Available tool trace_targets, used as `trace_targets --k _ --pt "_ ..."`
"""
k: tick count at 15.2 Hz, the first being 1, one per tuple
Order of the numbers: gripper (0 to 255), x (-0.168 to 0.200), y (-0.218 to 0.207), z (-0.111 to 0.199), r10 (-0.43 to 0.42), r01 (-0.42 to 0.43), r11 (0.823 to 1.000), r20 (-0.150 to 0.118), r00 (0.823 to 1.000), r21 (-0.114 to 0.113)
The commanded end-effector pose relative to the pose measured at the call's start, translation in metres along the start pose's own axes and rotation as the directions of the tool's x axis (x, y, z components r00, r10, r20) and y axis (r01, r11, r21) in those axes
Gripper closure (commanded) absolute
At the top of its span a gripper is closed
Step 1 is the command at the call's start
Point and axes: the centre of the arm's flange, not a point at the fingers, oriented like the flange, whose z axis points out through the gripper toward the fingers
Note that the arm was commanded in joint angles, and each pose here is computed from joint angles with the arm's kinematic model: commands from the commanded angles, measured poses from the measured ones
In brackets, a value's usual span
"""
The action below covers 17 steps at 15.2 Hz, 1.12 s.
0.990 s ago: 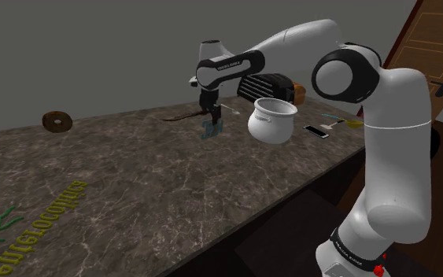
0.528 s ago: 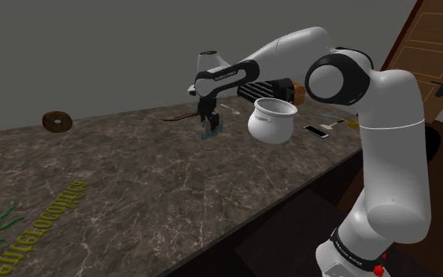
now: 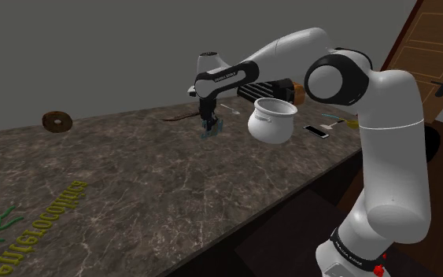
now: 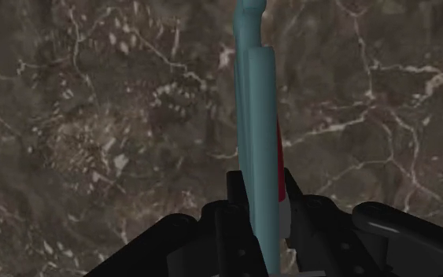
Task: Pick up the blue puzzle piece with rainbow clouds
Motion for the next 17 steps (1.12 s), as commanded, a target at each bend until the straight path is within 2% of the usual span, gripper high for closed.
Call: trace_targets --k 1,4,17 --pt "255 0.000 0.000 0.000 0.000 0.000 1.000 0.000 1.000 0.000" --pt "255 0.000 0.000 0.000 0.000 0.000 1.000 0.000 1.000 0.000" --pt "255 -0.008 0.005 -0.068 0.000 0.000 1.000 0.000 1.000 0.000"
